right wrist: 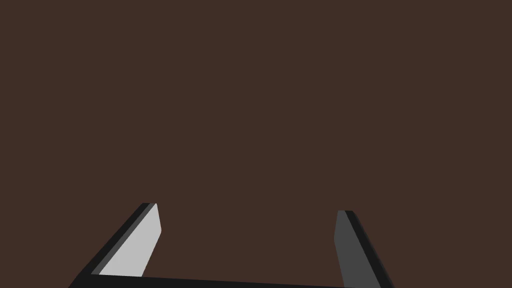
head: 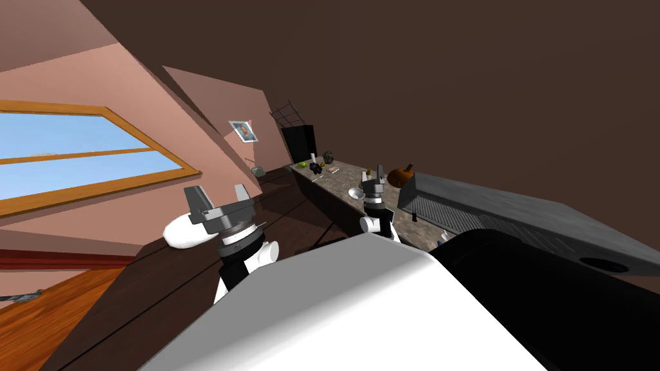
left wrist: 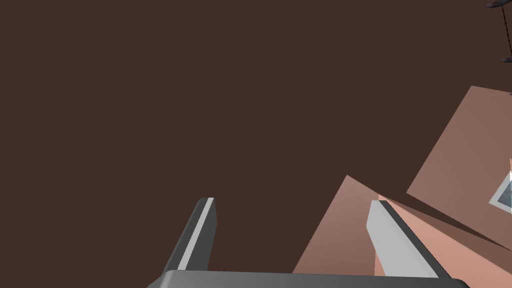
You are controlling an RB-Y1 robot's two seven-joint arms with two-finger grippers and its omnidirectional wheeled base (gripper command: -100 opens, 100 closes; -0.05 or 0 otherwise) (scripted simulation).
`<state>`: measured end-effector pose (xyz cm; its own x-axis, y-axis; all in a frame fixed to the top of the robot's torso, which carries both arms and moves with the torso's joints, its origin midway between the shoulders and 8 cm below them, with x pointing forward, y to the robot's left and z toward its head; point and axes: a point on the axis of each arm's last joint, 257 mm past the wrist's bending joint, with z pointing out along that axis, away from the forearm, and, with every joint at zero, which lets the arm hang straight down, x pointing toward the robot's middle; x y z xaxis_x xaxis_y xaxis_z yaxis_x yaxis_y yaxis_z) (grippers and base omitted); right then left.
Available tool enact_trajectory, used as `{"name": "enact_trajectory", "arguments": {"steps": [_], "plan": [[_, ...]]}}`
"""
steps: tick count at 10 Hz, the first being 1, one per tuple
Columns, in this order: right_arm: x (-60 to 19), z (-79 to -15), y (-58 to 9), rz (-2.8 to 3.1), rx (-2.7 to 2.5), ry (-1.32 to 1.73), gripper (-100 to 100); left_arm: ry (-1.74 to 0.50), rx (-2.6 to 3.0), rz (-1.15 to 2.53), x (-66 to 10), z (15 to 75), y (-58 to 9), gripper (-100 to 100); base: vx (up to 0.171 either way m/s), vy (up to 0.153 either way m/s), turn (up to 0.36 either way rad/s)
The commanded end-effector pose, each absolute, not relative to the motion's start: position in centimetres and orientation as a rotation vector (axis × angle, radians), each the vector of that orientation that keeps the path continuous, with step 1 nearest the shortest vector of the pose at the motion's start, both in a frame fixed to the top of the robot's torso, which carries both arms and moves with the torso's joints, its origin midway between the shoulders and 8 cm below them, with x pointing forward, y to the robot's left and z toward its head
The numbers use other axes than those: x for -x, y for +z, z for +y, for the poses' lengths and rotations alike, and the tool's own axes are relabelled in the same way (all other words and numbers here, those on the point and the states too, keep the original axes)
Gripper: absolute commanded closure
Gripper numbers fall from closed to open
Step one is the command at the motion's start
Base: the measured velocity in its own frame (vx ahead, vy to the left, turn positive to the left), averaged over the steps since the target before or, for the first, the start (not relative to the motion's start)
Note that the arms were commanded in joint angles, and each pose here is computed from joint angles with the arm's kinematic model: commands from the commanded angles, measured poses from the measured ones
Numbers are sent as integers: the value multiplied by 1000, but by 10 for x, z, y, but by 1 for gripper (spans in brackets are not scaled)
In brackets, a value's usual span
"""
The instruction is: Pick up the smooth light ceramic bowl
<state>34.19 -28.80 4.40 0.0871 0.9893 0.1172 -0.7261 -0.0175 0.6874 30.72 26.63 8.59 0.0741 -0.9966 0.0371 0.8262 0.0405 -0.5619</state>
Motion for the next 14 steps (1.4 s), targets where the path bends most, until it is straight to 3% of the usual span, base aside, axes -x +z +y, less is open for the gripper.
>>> {"name": "enact_trajectory", "arguments": {"steps": [1,14], "plan": [[-342,-289,40,505,-705,1460,-100,-1459,508,417,-307,266,86,0,-10,-5,28],[-320,-363,-30,515,-1136,1645,-100,-1459,508,417,-307,266,86,0,-36,-19,48]]}}
